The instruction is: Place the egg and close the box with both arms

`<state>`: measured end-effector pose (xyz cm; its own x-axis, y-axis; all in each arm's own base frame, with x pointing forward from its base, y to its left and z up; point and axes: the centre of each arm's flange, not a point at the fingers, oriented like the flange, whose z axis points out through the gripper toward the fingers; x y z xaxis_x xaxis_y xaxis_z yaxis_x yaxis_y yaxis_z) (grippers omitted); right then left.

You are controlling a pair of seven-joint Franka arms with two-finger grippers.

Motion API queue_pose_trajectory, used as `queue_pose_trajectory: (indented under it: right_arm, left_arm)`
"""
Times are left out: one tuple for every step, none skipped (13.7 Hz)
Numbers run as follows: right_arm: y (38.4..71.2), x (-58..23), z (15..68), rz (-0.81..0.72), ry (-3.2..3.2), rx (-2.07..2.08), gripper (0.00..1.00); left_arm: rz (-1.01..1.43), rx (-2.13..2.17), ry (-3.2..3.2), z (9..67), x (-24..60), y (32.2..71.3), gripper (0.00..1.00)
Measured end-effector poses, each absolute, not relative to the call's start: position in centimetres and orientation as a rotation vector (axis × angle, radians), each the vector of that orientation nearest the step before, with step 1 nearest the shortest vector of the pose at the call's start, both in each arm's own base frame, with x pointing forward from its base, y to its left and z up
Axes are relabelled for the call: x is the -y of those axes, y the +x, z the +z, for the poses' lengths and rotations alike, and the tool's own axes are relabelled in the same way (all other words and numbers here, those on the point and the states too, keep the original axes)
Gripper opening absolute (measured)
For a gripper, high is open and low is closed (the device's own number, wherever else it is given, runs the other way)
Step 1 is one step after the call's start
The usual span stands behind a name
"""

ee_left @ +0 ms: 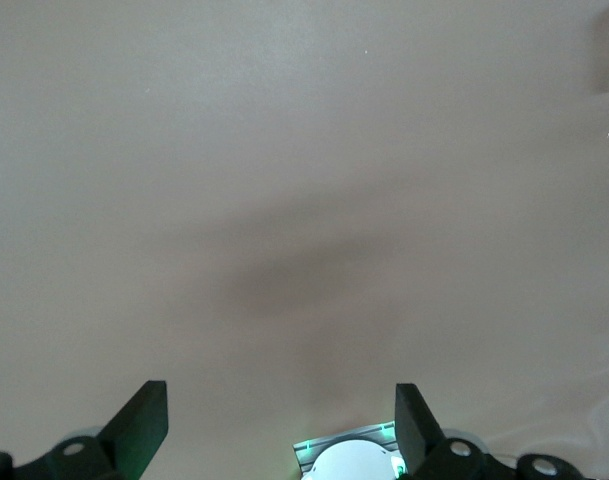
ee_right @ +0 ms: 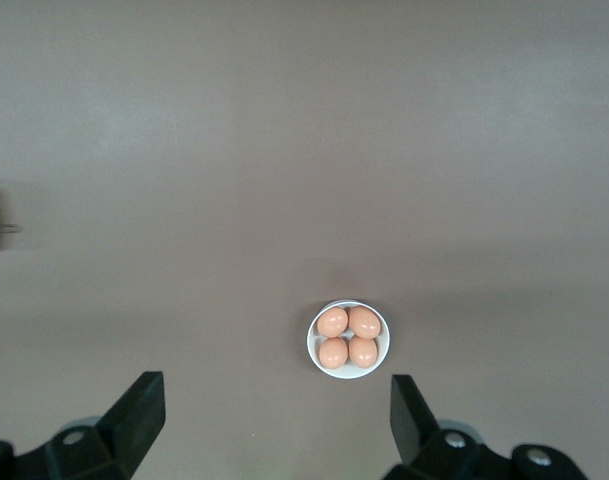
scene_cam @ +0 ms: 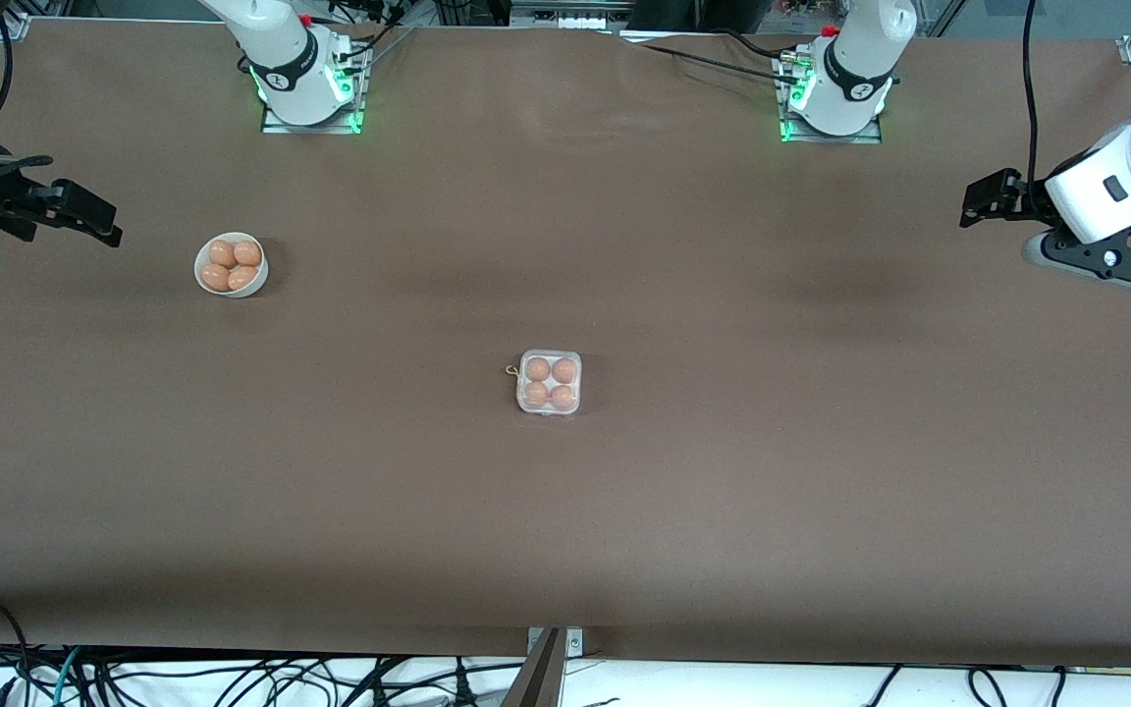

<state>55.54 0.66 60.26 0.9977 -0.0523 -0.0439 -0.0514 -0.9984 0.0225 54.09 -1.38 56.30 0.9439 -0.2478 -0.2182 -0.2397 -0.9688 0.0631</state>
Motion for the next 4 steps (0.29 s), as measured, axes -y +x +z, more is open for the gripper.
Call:
queue_pose_trajectory:
  right_arm:
    - [55.54,-0.66,60.26,-0.069,3.118,0.081,1.0]
    - [55.54,-0.66,60.26,-0.069,3.118,0.081,1.0]
    - [55.54,-0.66,60.26,-0.069,3.118,0.081,1.0]
    - [55.54,-0.66,60.26,-0.069,3.118,0.081,1.0]
  left_arm:
    - [-0.352,0.382,3.062,56.29,1.32,54.09,1.0]
    - [-0.352,0.38,3.062,56.28,1.26,54.09,1.0]
    - [-0.353,0.379,3.062,56.28,1.2,54.08,1.0]
    - [-0.354,0.378,3.062,56.28,1.16,54.07,1.0]
